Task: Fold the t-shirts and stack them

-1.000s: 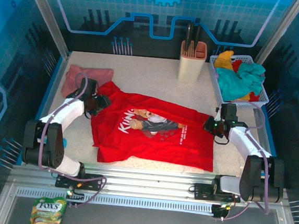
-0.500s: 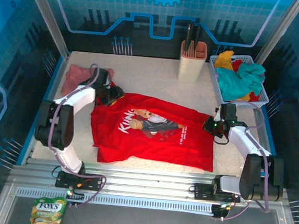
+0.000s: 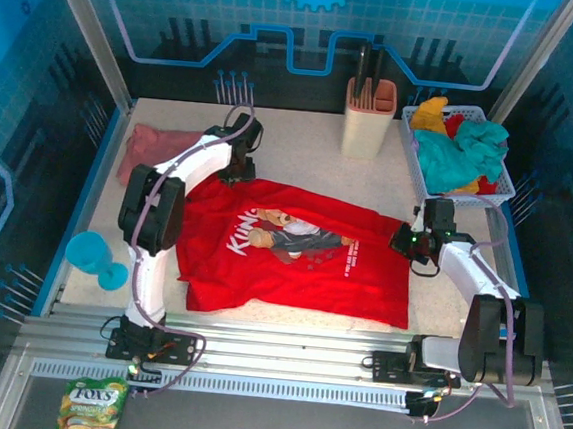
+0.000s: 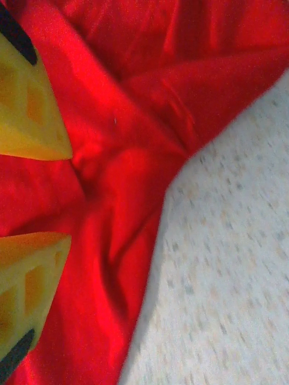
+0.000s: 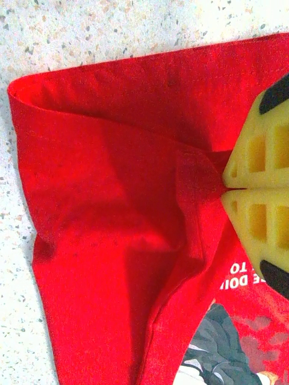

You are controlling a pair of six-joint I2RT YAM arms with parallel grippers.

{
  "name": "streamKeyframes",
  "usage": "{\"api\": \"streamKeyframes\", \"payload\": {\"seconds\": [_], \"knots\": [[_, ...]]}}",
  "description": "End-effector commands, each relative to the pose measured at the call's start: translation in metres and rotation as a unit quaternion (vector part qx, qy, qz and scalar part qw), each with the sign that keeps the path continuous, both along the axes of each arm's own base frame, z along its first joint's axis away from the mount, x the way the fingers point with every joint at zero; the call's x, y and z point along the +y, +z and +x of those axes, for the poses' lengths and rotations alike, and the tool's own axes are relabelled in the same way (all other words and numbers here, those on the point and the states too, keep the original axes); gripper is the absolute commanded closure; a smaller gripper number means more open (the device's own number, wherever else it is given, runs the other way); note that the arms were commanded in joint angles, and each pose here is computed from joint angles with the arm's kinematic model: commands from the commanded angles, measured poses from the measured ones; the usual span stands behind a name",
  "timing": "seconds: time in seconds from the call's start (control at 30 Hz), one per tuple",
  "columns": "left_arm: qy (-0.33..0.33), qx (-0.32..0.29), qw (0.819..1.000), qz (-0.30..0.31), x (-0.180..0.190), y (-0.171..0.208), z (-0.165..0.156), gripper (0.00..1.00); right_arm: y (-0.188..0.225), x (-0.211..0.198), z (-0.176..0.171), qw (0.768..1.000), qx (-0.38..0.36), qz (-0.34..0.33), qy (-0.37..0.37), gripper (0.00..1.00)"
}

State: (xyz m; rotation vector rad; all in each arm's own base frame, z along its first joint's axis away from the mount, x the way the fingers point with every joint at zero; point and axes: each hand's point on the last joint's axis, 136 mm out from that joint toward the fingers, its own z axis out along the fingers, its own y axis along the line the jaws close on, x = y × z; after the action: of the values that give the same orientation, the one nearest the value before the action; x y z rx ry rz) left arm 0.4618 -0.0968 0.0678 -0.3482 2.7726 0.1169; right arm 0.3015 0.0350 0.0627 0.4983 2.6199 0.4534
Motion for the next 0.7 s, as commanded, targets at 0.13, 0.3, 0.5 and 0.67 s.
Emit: {"api": "streamKeyframes", "payload": {"seconds": [0.13, 0.3, 0.5, 0.67], "knots": [[-0.021, 0.061, 0.997, 0.052, 0.002, -0.015, -0.024, 0.62, 0.006, -0.002, 0.004, 1.000, -0.007, 0.007, 0.000, 1.00], [-0.019, 0.050, 0.998, 0.038, -0.009, -0.019, -0.022, 0.60, 0.004, -0.003, 0.003, 1.000, -0.004, 0.005, 0.002, 1.00], [-0.016, 0.069, 0.997, 0.043, -0.011, -0.027, -0.023, 0.61, 0.003, -0.003, 0.004, 1.000, -0.004, 0.005, 0.002, 1.00], [-0.010, 0.086, 0.995, 0.048, -0.008, -0.037, -0.033, 0.65, 0.003, -0.003, 0.004, 1.000, -0.005, 0.005, 0.002, 1.00]]}}
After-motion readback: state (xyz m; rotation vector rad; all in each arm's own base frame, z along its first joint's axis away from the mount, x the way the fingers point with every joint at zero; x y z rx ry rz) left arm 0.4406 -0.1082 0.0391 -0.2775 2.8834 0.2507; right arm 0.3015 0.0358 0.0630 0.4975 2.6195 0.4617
